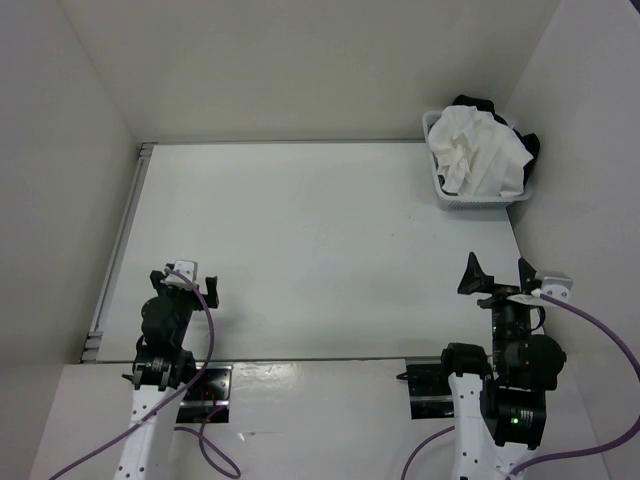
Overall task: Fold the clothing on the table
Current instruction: Grab the skirt from the pile
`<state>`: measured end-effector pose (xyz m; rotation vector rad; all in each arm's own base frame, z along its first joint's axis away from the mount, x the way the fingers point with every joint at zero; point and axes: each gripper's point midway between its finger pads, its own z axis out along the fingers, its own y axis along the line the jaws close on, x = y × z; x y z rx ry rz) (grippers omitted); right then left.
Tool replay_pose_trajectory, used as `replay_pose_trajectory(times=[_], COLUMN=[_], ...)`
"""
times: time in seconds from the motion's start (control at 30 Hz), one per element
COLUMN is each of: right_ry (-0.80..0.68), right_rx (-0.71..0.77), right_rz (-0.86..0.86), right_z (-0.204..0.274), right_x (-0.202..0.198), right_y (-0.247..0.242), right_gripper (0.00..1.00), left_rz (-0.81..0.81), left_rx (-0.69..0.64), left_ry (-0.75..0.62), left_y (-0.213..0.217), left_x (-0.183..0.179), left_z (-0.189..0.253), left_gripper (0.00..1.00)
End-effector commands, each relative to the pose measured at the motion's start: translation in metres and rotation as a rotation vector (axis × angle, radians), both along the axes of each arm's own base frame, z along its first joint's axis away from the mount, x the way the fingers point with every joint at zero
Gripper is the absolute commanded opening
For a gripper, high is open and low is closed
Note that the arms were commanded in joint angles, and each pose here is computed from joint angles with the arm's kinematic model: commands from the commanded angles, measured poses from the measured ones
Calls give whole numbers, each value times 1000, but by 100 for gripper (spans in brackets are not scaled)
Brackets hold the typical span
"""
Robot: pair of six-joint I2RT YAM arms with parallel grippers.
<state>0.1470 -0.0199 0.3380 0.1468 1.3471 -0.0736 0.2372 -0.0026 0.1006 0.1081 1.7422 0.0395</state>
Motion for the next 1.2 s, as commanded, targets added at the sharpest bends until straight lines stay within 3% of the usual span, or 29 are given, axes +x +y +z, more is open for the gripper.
replay_pose_trajectory(times=[0.0,0.67,0.8,0.97,1.07,1.17], right_ry=[-24,-44,33,240,365,441], right_rx=[-41,-29,-27,-10,-12,4], right_rz=[48,28,30,73,124,149], right_z=[1,4,-2,-21,-15,26], right_x=[-7,-10,9,57,88,113], right_y=[9,6,4,4,6,6], right_gripper=[98,98,98,98,98,98], left_rz=[6,6,6,6,6,6], left_rx=[-18,-18,-18,-18,-18,-18], left_ry=[-145,-145,-145,-145,-145,-145], left_y=[0,0,0,0,0,0], left_x=[4,4,4,4,4,4], left_z=[22,22,22,22,22,22], left_gripper=[100,100,100,100,100,100])
